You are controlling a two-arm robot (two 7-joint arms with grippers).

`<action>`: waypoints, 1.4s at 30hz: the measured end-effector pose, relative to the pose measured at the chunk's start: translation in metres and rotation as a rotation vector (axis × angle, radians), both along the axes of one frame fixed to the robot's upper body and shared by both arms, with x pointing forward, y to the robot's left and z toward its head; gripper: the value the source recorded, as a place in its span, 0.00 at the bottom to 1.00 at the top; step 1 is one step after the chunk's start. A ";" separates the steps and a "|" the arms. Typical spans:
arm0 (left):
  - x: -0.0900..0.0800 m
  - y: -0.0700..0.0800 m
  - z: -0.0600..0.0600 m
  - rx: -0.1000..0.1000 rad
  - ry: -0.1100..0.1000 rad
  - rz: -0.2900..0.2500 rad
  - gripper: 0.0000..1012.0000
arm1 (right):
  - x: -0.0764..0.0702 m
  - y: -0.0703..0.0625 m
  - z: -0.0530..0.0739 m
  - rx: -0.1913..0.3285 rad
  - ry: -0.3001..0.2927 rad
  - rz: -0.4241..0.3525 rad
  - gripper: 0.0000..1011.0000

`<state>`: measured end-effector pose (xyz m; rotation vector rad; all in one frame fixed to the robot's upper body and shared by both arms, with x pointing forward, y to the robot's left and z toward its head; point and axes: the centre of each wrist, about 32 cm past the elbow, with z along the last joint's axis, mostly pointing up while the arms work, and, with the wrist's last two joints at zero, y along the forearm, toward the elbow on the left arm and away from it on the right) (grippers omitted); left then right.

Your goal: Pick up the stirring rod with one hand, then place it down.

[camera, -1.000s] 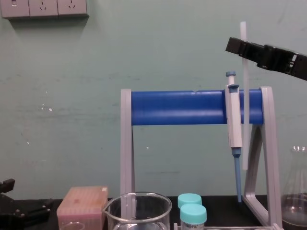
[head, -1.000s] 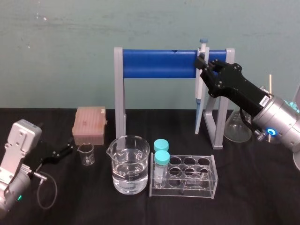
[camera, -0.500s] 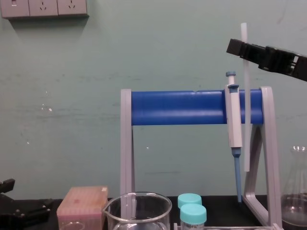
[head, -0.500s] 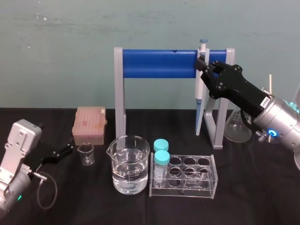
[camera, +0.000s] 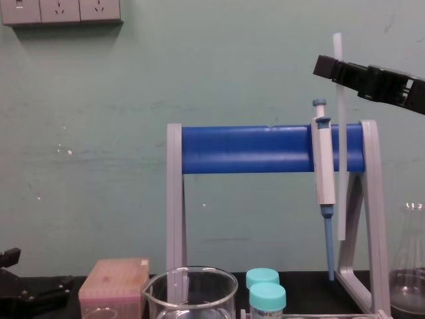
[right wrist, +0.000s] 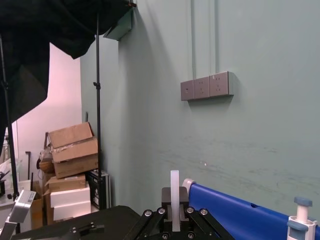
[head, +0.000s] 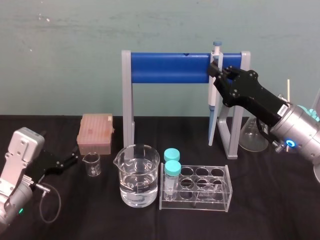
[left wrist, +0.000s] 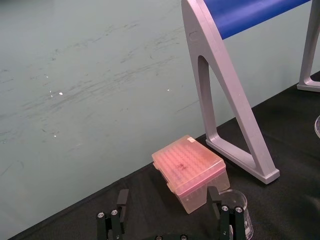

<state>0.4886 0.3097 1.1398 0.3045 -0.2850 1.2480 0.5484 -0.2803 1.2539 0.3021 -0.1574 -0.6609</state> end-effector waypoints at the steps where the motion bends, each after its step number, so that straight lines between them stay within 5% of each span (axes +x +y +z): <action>1: 0.000 0.000 0.000 0.000 0.000 0.000 0.99 | 0.000 0.000 0.000 0.000 0.000 0.000 0.07; 42: 0.000 0.000 0.000 0.000 0.000 0.000 0.99 | -0.004 -0.001 -0.003 -0.015 0.006 0.016 0.07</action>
